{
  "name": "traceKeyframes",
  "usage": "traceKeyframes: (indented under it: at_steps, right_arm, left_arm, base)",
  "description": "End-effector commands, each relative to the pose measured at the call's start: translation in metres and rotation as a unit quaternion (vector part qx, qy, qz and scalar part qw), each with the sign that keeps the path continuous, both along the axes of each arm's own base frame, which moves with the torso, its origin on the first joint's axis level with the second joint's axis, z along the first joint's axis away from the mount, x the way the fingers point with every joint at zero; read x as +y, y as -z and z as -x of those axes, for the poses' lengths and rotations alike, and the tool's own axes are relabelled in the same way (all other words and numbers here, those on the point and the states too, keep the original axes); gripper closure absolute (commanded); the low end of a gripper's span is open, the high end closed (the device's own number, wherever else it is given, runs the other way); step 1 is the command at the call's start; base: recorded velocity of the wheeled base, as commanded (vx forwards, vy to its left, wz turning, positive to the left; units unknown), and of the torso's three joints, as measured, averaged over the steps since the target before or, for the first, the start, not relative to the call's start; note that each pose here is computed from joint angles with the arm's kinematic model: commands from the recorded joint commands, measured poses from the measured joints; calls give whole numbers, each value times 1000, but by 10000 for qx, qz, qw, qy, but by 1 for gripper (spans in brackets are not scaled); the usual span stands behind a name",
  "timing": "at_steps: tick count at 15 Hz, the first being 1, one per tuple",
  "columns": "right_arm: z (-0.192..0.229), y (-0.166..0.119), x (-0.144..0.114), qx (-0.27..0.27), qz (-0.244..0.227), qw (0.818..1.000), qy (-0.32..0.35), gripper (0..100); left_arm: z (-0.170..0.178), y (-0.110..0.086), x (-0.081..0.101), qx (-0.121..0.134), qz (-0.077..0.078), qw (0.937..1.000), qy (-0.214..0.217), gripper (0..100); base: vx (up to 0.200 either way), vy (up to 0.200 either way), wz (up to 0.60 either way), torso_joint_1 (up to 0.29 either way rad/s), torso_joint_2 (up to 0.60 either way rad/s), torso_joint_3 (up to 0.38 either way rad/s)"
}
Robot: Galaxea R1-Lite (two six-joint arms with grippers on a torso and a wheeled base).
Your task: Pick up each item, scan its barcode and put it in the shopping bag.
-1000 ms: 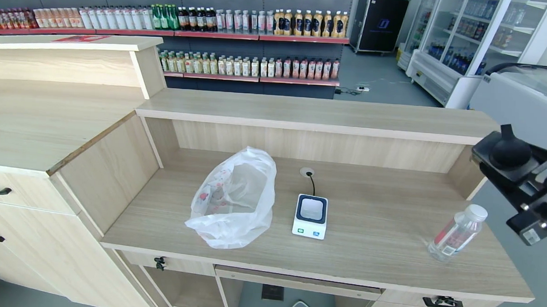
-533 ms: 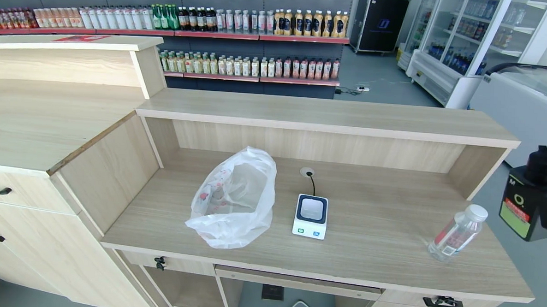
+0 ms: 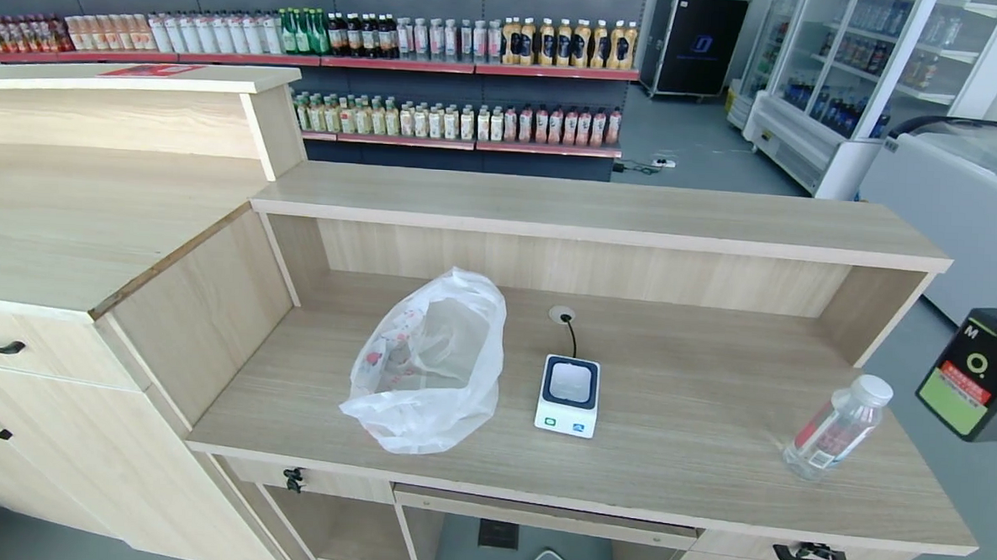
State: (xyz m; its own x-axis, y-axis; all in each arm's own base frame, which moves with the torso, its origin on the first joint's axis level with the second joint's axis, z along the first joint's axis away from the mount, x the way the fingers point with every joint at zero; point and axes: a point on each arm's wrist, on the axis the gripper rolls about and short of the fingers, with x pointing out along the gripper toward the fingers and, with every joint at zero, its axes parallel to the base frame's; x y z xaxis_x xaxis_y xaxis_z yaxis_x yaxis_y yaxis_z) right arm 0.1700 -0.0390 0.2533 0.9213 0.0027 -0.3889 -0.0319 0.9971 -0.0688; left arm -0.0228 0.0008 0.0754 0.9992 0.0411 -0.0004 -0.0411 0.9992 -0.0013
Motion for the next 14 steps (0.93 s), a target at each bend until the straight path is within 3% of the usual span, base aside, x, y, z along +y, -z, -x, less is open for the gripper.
traceKeyframes:
  at_steps: [1, 5, 8, 10, 14]
  right_arm:
    - [-4, 0, 5, -61, -299, 9991, -279, 100]
    - [-17, 10, 7, 132, -835, 9962, -230, 100]
    - [-42, 38, 5, 661, -1281, 9895, -98, 100]
    - [-63, 55, 1, 410, -1566, 9868, -54, 100]
    - [-73, 71, -16, 425, -2226, 9704, -840, 100]
  left_arm:
    - [0, 0, 0, -2, 1, 10000, -9, 0]
    - [0, 0, 0, -2, 1, 10000, -9, 0]
    - [0, 0, 0, -2, 1, 10000, -9, 0]
    - [0, 0, 0, -2, 1, 10000, -9, 0]
    - [0, 0, 0, -2, 1, 10000, -9, 0]
  base:
    - [0, 0, 600, -2, 2, 2]
    - [0, 0, 600, 5, 2, 4]
    - [0, 0, 0, 0, 0, 0]
    - [0, 0, 0, 0, 0, 0]
    - [0, 0, 0, 0, 0, 0]
